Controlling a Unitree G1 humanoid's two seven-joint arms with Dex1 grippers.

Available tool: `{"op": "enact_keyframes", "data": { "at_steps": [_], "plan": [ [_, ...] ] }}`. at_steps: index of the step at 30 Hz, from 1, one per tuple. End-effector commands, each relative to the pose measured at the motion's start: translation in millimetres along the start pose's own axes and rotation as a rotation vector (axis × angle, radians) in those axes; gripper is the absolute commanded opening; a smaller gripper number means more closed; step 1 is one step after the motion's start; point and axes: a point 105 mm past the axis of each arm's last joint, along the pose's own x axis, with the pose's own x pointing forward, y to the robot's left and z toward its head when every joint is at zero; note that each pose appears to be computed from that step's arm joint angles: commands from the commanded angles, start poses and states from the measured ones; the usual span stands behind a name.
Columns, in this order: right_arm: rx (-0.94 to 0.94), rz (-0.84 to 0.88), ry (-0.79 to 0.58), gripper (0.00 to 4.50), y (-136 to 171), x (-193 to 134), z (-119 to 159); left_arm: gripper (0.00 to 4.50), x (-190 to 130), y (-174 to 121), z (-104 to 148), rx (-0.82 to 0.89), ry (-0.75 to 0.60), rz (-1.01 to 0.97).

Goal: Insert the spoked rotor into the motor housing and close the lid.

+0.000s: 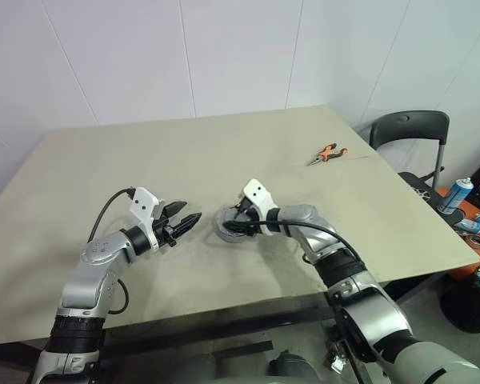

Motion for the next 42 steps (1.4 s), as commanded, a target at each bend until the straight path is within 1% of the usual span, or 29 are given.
{"op": "enact_keyframes", "data": {
  "at_steps": [1,3,5,8,14,19,22,27,32,34,37,42],
  "plan": [
    [0.099,0.027,0.111,3.22,4,-2,-36,2.75,1,-2,12,0.038,-0.039,-0.003],
    [0.096,0.026,0.115,3.22,3,-2,-36,2.75,1,-2,12,0.037,-0.039,-0.003],
    [0.103,0.061,0.093,3.22,8,-4,-32,2.75,1,-2,12,0.037,-0.040,-0.001],
    [0.075,0.054,0.099,3.22,8,-3,-31,2.75,1,-1,11,0.037,-0.039,0.002],
    [-0.009,0.007,0.146,3.22,7,1,-42,2.75,2,0,11,0.035,-0.043,0.006],
    [-0.053,-0.065,0.205,3.22,-1,2,-55,2.75,4,-2,10,0.033,-0.045,0.006],
    [-0.055,-0.053,0.225,3.22,0,2,-60,2.75,5,-2,10,0.031,-0.046,0.006],
    [-0.033,-0.025,0.209,3.22,1,0,-55,2.75,20,-12,4,0.027,-0.022,-0.055],
    [-0.003,0.052,0.204,3.22,3,-10,-53,2.75,40,-11,8,0.030,-0.026,-0.081],
    [0.015,0.068,0.217,3.22,3,-16,-57,2.75,47,-10,11,0.037,-0.031,-0.088],
    [0.019,0.046,0.240,3.22,-1,-20,-66,2.75,56,-13,15,0.042,-0.045,-0.102],
    [-0.001,0.087,0.236,3.22,11,-20,-67,2.75,65,-23,18,0.042,-0.060,-0.135]
  ]
}}
